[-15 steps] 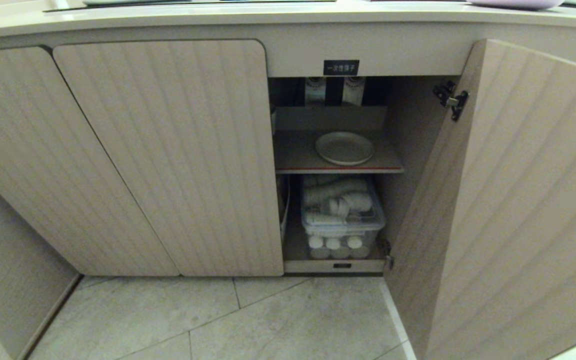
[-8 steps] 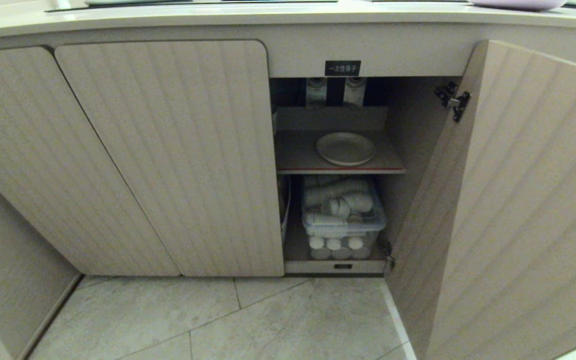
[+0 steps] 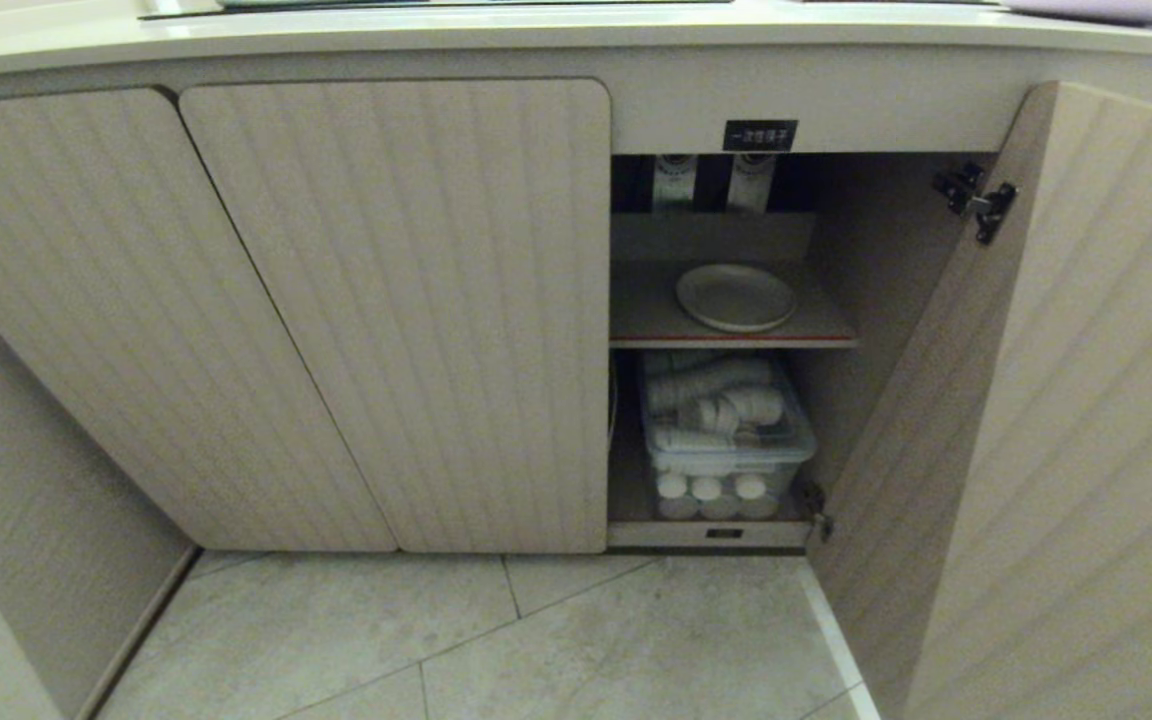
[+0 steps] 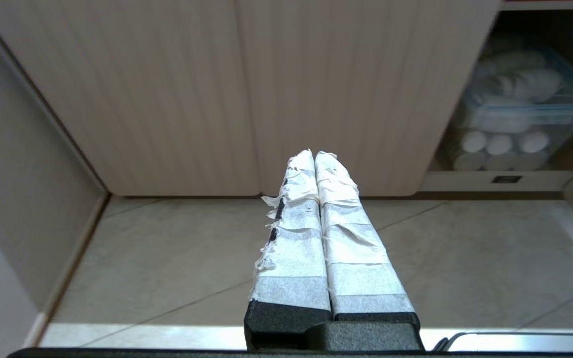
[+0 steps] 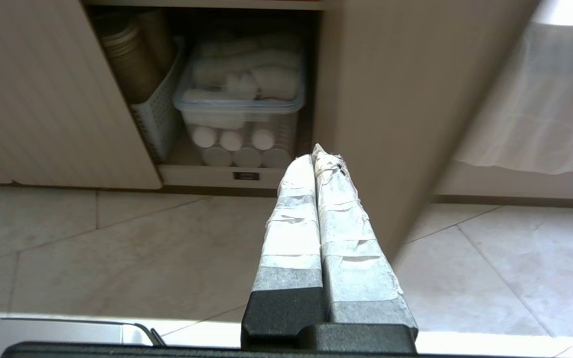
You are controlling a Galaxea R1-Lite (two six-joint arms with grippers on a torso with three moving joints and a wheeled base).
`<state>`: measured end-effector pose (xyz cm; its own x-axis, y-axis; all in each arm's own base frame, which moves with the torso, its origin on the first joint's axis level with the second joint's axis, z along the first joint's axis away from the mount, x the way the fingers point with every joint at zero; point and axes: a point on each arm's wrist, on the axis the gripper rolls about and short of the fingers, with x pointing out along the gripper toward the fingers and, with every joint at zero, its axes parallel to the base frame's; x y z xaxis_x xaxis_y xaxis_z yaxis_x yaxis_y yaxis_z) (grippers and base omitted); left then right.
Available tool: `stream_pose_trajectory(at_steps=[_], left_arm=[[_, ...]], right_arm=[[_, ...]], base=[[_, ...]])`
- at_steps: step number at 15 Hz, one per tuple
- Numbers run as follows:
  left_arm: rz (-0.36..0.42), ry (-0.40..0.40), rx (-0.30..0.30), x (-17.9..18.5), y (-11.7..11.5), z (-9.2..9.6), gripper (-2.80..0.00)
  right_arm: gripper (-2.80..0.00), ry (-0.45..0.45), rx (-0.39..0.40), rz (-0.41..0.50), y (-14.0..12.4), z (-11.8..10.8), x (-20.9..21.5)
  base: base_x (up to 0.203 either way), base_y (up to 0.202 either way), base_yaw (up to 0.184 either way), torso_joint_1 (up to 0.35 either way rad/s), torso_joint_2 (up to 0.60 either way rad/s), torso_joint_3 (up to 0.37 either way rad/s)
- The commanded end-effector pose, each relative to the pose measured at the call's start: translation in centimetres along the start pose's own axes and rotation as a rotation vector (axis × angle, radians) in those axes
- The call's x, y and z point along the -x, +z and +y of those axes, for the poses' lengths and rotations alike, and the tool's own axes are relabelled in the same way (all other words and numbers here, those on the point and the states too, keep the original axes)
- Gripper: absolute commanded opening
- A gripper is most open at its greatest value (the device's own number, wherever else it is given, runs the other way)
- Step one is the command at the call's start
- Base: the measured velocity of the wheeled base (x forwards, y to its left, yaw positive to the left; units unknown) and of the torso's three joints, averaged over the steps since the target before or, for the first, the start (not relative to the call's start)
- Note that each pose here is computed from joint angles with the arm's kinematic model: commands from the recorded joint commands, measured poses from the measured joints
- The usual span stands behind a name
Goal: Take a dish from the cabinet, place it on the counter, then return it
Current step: Take the plate from the cabinet
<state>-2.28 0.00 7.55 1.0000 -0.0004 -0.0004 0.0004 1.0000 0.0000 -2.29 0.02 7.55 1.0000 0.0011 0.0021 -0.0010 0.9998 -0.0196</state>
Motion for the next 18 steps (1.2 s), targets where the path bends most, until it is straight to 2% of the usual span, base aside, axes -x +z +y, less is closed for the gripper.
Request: stream_pose_trajectory(at_steps=[1,6,18], left_arm=[[0.0,0.0,0.0,0.0,0.0,0.0,-2.8],[0.0,0.0,0.0,0.0,0.0,0.0,-2.8],[0.0,0.0,0.002,0.0,0.0,0.0,-2.8]], right_arm=[[-2.8,0.0,0.0,0.001,0.01,0.0,-0.01],[-2.8,0.0,0.0,0.001,0.01,0.0,-0.01],[-2.8,0.0,0.0,0.001,0.01,0.0,-0.01]], base=[[0.0,0.198,-0.002,0.005,0.0,0.0],[0.0,0.152,-0.002,0.002,0.0,0.002],[0.0,0.0,0.0,0.0,0.0,0.0]])
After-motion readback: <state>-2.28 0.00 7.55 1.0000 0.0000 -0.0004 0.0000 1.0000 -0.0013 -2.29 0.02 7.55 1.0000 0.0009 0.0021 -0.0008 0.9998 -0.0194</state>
